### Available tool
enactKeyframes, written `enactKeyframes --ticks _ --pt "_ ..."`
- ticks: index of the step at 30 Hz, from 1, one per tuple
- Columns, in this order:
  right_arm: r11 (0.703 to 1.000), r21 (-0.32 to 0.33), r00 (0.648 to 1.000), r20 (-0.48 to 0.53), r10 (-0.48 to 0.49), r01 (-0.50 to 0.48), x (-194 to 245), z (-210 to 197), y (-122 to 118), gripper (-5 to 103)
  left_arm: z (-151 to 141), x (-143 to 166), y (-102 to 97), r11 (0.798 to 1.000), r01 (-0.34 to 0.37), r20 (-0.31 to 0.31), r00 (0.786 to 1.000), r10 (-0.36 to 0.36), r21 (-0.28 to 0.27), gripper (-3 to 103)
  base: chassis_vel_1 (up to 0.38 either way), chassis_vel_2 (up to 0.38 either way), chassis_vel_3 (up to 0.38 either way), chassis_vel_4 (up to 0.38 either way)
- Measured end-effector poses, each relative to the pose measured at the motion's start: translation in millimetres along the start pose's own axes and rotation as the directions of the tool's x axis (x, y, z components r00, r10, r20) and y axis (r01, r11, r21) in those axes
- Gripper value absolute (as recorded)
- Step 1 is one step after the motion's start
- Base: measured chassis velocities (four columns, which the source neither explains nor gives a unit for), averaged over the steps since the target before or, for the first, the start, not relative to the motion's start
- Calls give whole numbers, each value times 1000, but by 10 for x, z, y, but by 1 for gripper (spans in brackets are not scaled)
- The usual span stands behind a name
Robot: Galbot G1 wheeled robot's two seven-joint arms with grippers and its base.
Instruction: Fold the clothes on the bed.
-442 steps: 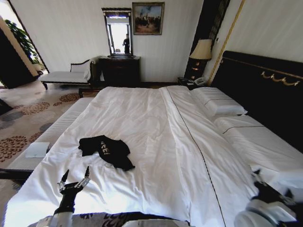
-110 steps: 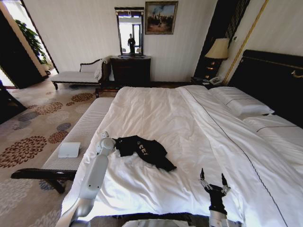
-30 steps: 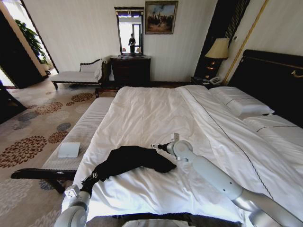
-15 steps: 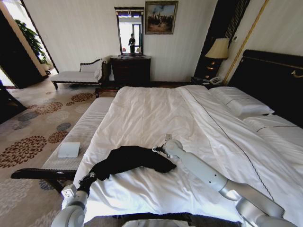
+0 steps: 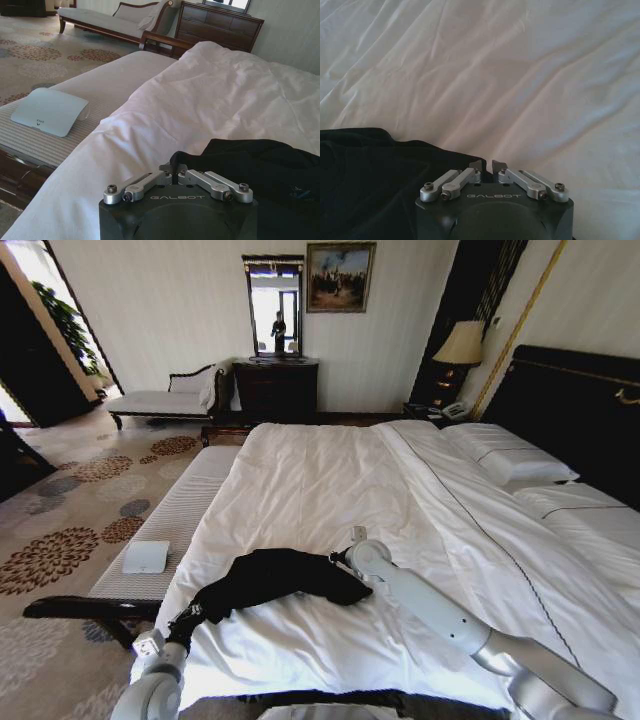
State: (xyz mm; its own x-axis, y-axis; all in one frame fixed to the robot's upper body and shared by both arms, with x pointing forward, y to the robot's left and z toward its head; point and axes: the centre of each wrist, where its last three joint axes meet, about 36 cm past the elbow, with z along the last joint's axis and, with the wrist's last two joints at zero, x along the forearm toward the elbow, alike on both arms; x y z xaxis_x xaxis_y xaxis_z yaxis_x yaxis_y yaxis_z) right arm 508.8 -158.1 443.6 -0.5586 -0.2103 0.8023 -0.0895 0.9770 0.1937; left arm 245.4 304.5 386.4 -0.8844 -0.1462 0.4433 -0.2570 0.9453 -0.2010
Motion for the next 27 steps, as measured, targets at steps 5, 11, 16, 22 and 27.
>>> enactKeyframes --ticks 5,11,16,22,27 --pt "1000 2 1000 18 -5 5 85 54 -37 1 -31 1 -47 1000 -4 5 1000 4 20 0 0 0 0 0" --pt "997 -39 991 123 -57 62 322 144 -161 0 -124 -4 -104 999 -18 22 1000 17 39 0 0 0 0 0" --pt "990 -79 980 175 -98 114 509 367 -300 0 -142 -23 -121 999 -24 22 999 23 39 0 0 0 0 0" --pt "990 -101 985 154 -81 98 444 620 -360 0 -79 -39 -167 999 -30 5 1000 30 31 0 0 0 0 0" --pt "989 -115 986 147 -75 92 352 742 -326 0 -61 -22 -156 999 -28 -3 1000 28 21 0 0 0 0 0"
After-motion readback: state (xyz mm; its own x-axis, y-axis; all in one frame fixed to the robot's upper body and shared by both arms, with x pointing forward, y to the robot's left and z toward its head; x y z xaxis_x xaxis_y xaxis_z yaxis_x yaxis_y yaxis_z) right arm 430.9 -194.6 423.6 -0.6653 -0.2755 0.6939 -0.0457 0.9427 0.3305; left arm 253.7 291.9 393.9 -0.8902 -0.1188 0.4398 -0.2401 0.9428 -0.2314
